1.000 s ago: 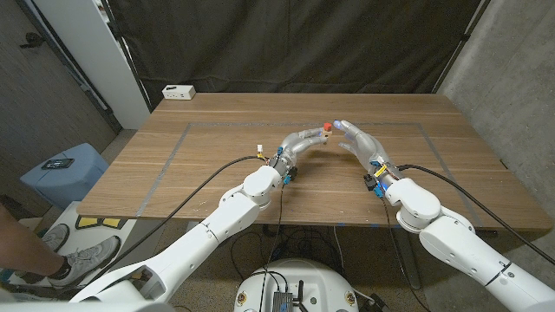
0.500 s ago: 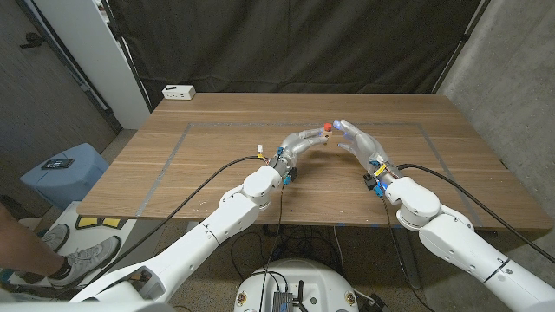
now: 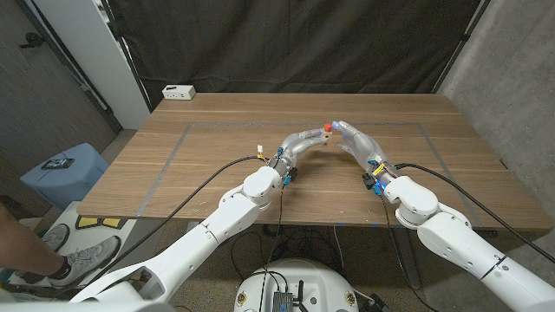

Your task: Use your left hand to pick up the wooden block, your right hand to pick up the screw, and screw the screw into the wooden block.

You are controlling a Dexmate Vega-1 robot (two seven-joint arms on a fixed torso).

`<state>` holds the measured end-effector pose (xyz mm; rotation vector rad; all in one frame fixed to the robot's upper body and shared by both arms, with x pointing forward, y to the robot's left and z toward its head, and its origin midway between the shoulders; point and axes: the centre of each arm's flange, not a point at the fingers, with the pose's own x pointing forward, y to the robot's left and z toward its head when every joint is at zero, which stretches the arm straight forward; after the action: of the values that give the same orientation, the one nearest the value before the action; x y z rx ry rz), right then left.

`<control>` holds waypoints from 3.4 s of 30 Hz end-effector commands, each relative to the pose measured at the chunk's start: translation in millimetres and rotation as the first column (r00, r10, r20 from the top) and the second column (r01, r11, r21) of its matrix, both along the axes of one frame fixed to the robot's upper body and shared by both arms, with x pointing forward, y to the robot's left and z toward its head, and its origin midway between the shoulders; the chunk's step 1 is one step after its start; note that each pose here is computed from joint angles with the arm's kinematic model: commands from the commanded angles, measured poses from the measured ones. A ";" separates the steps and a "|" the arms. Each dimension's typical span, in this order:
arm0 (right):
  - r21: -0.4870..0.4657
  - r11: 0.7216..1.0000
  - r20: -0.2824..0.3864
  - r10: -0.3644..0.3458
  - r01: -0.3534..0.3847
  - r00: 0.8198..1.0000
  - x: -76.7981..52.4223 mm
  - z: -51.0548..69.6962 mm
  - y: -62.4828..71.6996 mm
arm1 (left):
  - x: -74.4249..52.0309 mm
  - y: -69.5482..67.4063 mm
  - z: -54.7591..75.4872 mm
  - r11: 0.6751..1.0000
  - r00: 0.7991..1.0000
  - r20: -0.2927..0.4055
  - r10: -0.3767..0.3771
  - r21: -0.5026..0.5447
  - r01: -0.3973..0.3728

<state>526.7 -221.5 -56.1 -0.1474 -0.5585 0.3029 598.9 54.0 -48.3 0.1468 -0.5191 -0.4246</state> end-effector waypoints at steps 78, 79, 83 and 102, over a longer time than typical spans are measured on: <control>-0.010 1.000 0.014 0.008 -0.007 1.000 -15.3 -5.1 6.6 | 7.8 -4.9 2.3 1.000 1.000 0.002 0.001 -0.009 -0.001; -0.014 1.000 0.016 0.009 -0.009 1.000 -15.9 -5.1 6.7 | 7.7 -5.0 2.1 1.000 1.000 0.001 0.000 -0.009 0.000; -0.022 1.000 0.019 0.014 -0.014 1.000 -18.4 -5.1 8.1 | 7.0 -5.2 1.0 1.000 1.000 -0.002 0.000 -0.008 0.000; -0.037 0.998 0.029 0.043 -0.042 0.999 -23.6 -8.2 15.6 | 3.3 -3.7 0.0 1.000 1.000 0.003 -0.001 -0.003 0.001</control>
<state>505.5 -209.9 -61.9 -0.1781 -0.5774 0.3366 604.8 48.9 -47.6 0.1409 -0.5215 -0.4244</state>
